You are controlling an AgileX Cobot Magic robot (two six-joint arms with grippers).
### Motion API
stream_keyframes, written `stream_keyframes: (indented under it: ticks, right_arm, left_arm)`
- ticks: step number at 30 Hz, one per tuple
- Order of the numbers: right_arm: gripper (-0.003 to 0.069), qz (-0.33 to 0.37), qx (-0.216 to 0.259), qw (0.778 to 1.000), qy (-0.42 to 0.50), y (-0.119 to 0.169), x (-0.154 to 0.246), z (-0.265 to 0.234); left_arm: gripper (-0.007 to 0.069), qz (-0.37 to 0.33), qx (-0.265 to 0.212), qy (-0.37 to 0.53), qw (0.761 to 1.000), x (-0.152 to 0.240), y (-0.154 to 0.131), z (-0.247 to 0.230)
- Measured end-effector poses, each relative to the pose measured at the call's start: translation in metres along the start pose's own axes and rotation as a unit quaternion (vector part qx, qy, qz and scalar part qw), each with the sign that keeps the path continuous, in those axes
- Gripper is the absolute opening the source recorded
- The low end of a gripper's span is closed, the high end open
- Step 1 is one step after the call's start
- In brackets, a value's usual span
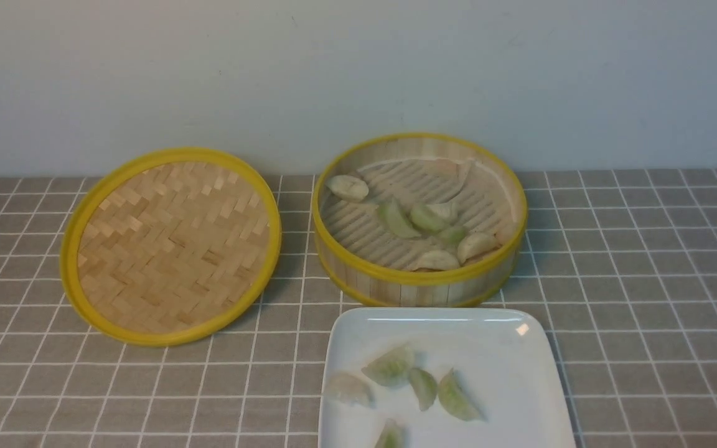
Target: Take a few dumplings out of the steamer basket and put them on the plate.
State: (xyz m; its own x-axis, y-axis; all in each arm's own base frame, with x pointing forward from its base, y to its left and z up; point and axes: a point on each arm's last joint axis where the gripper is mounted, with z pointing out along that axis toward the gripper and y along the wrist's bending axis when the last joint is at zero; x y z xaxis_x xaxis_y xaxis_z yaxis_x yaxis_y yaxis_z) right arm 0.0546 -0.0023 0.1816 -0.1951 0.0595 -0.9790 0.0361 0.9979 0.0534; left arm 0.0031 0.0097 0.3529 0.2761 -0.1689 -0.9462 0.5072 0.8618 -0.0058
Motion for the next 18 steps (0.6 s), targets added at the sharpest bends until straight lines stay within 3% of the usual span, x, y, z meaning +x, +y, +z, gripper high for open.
stream_keyframes:
  ticks: [3,12,18]
  right_arm:
    - [-0.0013,0.0,0.0,1.0,0.0,0.0,0.0,0.0]
    - [-0.0013,0.0,0.0,1.0,0.0,0.0,0.0,0.0]
    - [-0.0013,0.0,0.0,1.0,0.0,0.0,0.0,0.0]
  left_arm:
    - [-0.0005,-0.008,-0.017,0.042,0.999,0.021,-0.001,0.0]
    - [-0.0005,0.008,-0.161,0.181,0.97,0.118,0.003,0.005]
    - [-0.0005,-0.004,-0.188,0.258,0.948,0.177,0.009,-0.005]
